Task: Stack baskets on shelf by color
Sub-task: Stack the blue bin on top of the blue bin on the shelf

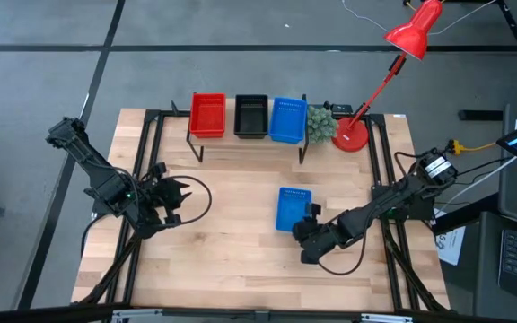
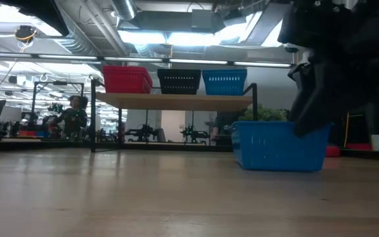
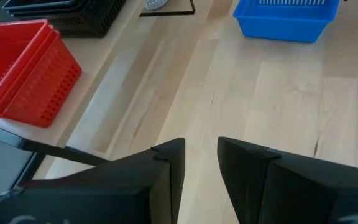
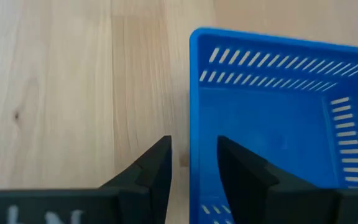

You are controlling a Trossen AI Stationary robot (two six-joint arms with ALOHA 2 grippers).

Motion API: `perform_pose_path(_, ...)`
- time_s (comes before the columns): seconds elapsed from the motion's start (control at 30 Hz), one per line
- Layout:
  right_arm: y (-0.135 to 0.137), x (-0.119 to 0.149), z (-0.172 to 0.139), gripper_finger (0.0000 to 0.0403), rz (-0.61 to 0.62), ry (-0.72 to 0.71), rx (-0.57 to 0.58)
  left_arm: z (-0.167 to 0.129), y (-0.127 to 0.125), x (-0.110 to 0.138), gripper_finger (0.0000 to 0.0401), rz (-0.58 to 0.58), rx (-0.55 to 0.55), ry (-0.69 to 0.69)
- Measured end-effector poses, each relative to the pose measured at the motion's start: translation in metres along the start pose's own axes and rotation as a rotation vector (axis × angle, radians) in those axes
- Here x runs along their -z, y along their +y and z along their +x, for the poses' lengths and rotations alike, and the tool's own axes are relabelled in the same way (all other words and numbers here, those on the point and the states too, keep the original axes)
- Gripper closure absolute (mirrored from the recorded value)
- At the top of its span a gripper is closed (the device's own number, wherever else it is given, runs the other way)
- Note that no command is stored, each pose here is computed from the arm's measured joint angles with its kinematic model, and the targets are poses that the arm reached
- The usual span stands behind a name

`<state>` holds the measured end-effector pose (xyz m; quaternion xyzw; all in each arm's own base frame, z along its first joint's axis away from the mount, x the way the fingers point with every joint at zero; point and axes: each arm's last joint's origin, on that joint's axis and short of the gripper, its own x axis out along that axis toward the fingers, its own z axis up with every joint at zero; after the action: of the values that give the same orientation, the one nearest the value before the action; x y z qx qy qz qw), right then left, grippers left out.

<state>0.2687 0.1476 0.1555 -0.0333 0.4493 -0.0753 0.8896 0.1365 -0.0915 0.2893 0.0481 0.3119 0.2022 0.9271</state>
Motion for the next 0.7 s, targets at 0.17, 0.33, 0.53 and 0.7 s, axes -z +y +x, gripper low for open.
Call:
perform_pose_path(0.17,-0.001,0.003,0.002,0.0295,-0.001,0.015,-0.01,0.0,0.0,0.0,0.0314,-0.001,0.0,-0.001)
perform_pose_path(0.33,-0.002,0.003,0.002,0.0342,0.053,0.02,-0.004,0.0,0.0,0.0,0.0314,-0.001,0.0,-0.001)
perform_pose_path(0.53,-0.002,-0.009,-0.001,0.0393,0.123,-0.022,0.016,0.0,0.0,0.0,0.0314,-0.001,0.0,0.0)
perform_pose_path(0.7,0.004,-0.047,-0.022,0.0398,0.058,-0.097,0.04,0.0,0.0,0.0,0.0314,-0.001,0.0,0.0)
